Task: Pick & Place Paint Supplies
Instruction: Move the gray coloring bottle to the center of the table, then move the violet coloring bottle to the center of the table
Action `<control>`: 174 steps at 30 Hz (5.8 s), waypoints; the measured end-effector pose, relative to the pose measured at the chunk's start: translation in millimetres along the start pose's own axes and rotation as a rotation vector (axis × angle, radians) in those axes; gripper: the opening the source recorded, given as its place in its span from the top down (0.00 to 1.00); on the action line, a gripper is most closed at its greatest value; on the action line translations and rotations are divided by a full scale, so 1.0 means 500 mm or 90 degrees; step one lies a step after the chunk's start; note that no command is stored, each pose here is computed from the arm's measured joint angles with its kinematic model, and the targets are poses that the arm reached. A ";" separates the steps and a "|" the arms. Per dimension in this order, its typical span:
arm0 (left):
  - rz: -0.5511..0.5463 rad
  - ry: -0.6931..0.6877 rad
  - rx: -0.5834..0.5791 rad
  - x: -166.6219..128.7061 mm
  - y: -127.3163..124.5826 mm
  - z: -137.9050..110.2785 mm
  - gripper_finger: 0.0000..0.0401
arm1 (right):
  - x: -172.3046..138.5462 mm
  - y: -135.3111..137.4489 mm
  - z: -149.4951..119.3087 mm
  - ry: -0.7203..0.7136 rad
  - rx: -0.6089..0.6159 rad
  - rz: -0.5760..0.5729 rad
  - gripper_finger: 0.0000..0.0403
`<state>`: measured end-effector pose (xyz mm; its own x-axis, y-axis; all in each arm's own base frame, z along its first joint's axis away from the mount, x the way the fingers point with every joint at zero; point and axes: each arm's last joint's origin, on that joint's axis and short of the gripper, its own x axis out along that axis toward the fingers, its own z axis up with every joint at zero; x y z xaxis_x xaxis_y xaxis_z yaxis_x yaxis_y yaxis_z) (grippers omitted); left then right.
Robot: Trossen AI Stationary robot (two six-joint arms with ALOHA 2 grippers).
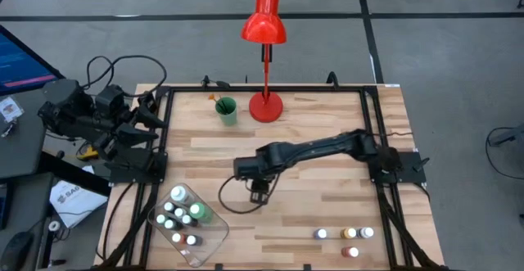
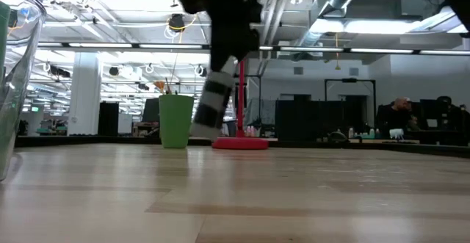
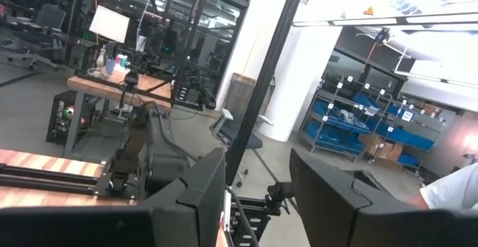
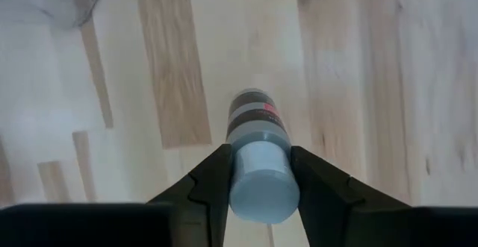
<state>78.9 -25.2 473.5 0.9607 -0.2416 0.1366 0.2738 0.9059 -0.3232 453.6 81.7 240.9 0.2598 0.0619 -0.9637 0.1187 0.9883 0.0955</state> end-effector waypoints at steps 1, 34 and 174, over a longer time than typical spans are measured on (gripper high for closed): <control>0.000 0.000 0.000 -0.001 0.000 0.000 0.65 | 0.007 0.004 0.005 0.004 -0.004 -0.001 0.70; -0.001 -0.003 0.000 -0.003 0.000 0.001 0.65 | -0.063 0.025 0.009 0.006 0.016 0.008 0.37; 0.006 0.002 0.022 -0.003 0.001 -0.001 0.65 | -0.029 -0.080 -0.166 0.022 0.182 -0.097 0.70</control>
<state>77.7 -24.6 472.9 0.9634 -0.2342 0.1303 0.2631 0.9197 -0.2915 365.5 52.7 230.3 0.1861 -0.0737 -0.9798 0.4197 0.9076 0.0114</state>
